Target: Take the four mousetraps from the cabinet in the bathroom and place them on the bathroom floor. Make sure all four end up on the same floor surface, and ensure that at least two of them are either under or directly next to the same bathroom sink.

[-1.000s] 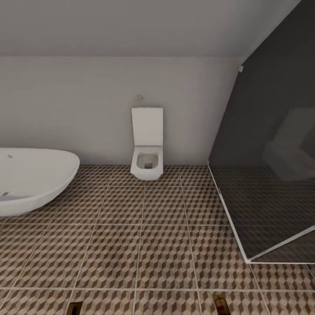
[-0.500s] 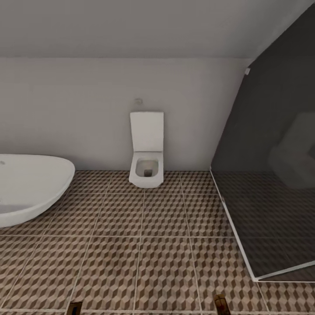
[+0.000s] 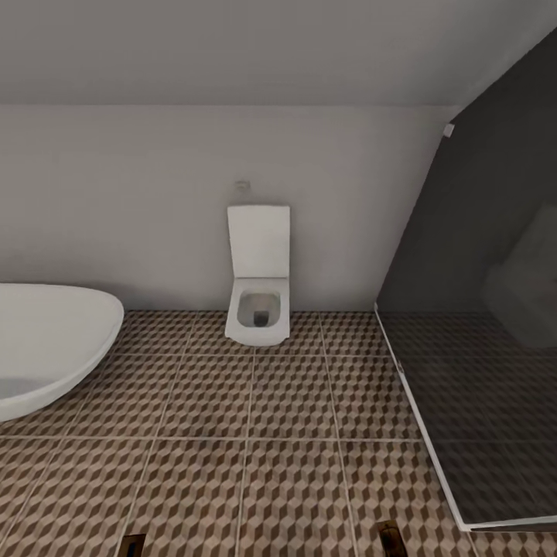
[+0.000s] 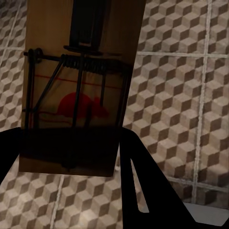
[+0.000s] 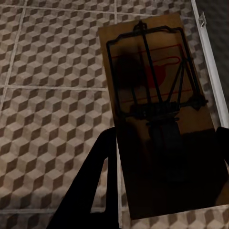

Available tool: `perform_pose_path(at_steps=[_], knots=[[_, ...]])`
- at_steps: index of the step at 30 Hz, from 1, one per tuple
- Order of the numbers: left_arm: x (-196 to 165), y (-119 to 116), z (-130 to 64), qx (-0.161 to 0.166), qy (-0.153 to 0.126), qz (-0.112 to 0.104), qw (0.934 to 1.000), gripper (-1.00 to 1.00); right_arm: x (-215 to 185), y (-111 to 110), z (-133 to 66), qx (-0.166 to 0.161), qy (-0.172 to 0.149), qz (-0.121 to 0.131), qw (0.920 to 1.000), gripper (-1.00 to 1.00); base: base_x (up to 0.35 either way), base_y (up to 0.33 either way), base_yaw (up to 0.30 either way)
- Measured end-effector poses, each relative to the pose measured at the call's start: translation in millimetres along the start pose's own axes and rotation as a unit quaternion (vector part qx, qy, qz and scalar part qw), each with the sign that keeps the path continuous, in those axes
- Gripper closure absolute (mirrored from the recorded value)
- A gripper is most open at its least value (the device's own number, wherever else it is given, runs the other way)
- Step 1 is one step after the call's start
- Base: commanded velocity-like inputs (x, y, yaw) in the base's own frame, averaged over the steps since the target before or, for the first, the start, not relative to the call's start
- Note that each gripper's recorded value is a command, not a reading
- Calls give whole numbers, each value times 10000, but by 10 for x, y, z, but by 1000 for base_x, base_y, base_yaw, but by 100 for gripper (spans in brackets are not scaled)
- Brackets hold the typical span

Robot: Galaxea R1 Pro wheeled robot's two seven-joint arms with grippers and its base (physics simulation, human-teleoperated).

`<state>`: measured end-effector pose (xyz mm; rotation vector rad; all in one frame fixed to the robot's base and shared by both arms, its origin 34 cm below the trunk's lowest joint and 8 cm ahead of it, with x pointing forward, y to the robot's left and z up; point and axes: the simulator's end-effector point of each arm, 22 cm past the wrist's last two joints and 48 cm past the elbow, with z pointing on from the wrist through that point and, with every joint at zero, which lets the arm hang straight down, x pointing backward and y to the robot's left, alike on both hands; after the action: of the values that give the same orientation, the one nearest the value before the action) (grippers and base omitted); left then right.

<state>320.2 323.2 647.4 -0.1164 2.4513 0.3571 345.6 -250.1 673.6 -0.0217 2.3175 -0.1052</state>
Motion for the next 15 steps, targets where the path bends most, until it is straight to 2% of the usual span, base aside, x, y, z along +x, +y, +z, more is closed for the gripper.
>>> perform_pose_path(at_steps=[4,11,15], knots=[[0,0,0,0,-1,0,10000,100,1,0,0,-1,1,0,10000,100,67,27,0],[0,1,-1,0,-1,0,10000,100,2,0,-2,-1,1,-1,10000,100,175,126,0],[-1,0,0,0,-2,0,10000,100,1,-7,1,2,0,-5,10000,100,69,53,0]])
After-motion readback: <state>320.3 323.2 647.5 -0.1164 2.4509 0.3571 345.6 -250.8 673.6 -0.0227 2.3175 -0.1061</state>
